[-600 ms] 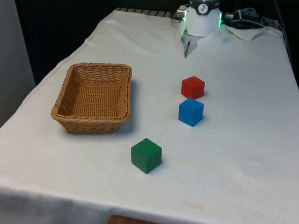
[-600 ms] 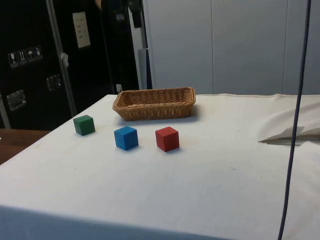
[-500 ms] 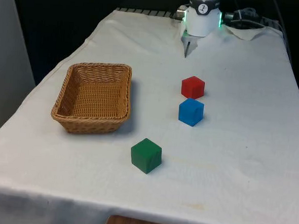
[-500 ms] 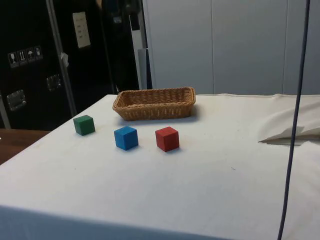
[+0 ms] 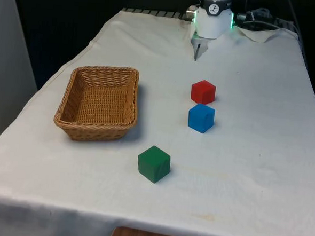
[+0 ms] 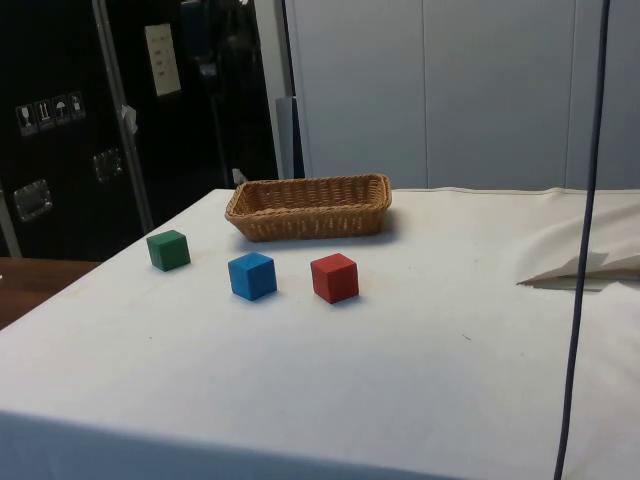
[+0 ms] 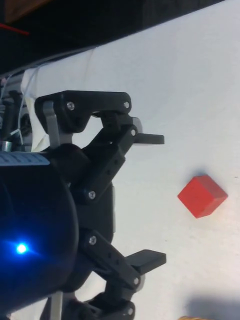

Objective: Pick up the blue cube and place it into the basket.

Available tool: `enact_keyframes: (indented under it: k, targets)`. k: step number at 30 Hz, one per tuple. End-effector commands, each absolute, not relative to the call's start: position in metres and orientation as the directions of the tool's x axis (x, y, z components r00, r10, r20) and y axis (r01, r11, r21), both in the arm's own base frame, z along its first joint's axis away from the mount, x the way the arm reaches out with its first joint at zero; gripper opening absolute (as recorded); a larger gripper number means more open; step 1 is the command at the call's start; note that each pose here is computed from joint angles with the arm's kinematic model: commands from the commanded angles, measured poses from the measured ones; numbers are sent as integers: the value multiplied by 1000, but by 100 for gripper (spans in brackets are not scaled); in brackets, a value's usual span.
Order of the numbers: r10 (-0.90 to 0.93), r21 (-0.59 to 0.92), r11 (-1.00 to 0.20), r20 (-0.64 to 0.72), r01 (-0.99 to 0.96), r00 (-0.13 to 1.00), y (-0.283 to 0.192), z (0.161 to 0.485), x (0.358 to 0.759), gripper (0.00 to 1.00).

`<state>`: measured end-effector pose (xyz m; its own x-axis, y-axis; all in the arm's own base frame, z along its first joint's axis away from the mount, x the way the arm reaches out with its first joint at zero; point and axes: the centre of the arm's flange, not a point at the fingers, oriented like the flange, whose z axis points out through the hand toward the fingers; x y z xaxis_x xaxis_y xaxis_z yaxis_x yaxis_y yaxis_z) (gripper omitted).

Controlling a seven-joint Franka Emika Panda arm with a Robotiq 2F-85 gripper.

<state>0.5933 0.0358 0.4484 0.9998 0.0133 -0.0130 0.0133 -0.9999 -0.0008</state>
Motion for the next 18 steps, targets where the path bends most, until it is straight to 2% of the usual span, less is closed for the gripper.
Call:
enact_keyframes:
  k: [1,18]
  targets:
    - [13,4,-1000,-11,13,1000,38,447,594,100]
    - [4,70,-998,52,0,999,68,414,591,100]
